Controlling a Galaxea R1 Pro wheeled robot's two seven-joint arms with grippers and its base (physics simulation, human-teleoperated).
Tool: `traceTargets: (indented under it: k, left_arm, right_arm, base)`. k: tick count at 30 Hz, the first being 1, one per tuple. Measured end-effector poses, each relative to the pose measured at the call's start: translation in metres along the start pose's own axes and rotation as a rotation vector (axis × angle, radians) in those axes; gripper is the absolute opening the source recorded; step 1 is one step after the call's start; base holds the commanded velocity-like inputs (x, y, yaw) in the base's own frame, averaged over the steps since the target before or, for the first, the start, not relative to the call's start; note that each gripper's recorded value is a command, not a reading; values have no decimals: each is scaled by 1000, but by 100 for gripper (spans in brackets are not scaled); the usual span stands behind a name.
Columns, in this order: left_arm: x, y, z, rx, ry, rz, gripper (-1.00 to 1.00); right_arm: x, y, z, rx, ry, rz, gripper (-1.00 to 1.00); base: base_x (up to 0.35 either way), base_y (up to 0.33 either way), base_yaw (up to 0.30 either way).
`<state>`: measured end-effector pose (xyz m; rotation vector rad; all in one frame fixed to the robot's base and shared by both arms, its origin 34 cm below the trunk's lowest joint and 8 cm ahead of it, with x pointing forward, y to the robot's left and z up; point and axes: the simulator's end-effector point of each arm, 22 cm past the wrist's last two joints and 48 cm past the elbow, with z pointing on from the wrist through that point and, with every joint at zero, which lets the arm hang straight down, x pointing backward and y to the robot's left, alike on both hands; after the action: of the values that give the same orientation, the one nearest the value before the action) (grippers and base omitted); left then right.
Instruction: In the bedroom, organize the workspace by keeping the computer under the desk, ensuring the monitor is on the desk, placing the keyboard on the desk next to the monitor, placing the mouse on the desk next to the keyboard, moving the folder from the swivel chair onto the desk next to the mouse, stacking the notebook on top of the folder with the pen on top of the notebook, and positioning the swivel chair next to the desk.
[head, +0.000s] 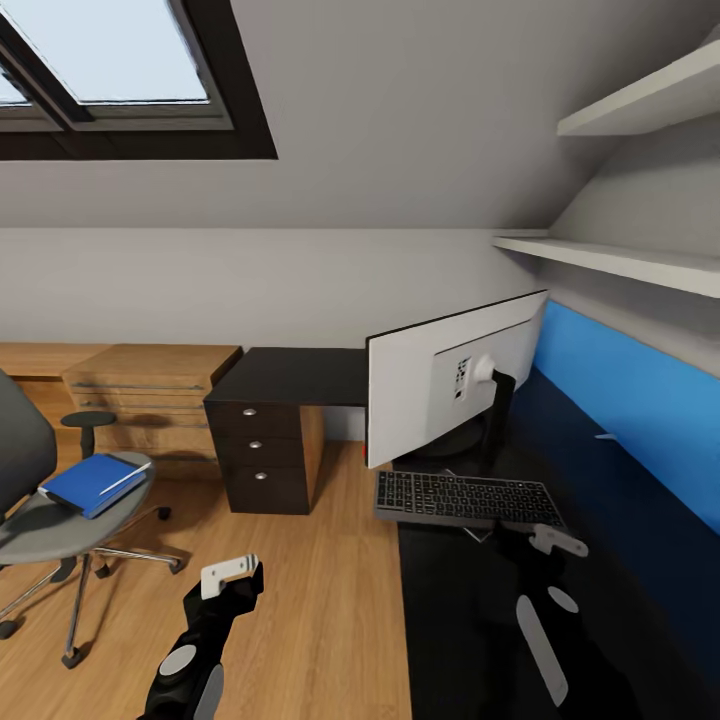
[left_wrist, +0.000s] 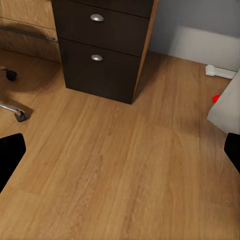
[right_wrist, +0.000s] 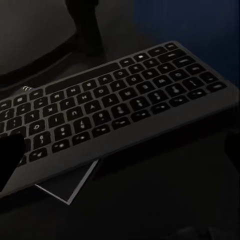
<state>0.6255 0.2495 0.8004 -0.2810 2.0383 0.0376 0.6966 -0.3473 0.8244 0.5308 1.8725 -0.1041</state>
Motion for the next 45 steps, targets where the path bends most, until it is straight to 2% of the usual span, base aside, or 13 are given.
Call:
traceTargets:
  k: [8,10,13,15,28,31,36,45]
  left_arm:
    - [-1,1,0,-1,-1,-1,100]
    - [0,1,0,-1,-1,-1,100]
    - [-1,1,0,-1,-1,-1,100]
    - [-1,0,0,-1,-3,-1,100]
    - [-1,0,0,-1,-2,-1,100]
    - [-1,0,0,-1,-2,-1,100]
    - [-1,0,0,-1,-2,-1,100]
    - [-1,1,0,-1,-1,-1,100]
  right_arm:
    - [-14,-45,10,60,-19,-41,100]
    - [11,-64,14,90,38,-68,100]
    - [35,-75,17,111,94,-92,100]
    - [46,-75,18,114,122,-104,100]
    - [53,-72,18,109,148,-113,100]
    - [65,-73,15,109,204,-127,100]
    - [73,-73,13,108,244,-135,100]
    - [76,-72,13,107,256,-138,100]
  base:
    - [0,-4,0]
    - [0,0,0]
    - [0,0,0]
    - [0,0,0]
    - [0,0,0]
    - [0,0,0]
    - [0,0,0]
    - [0,0,0]
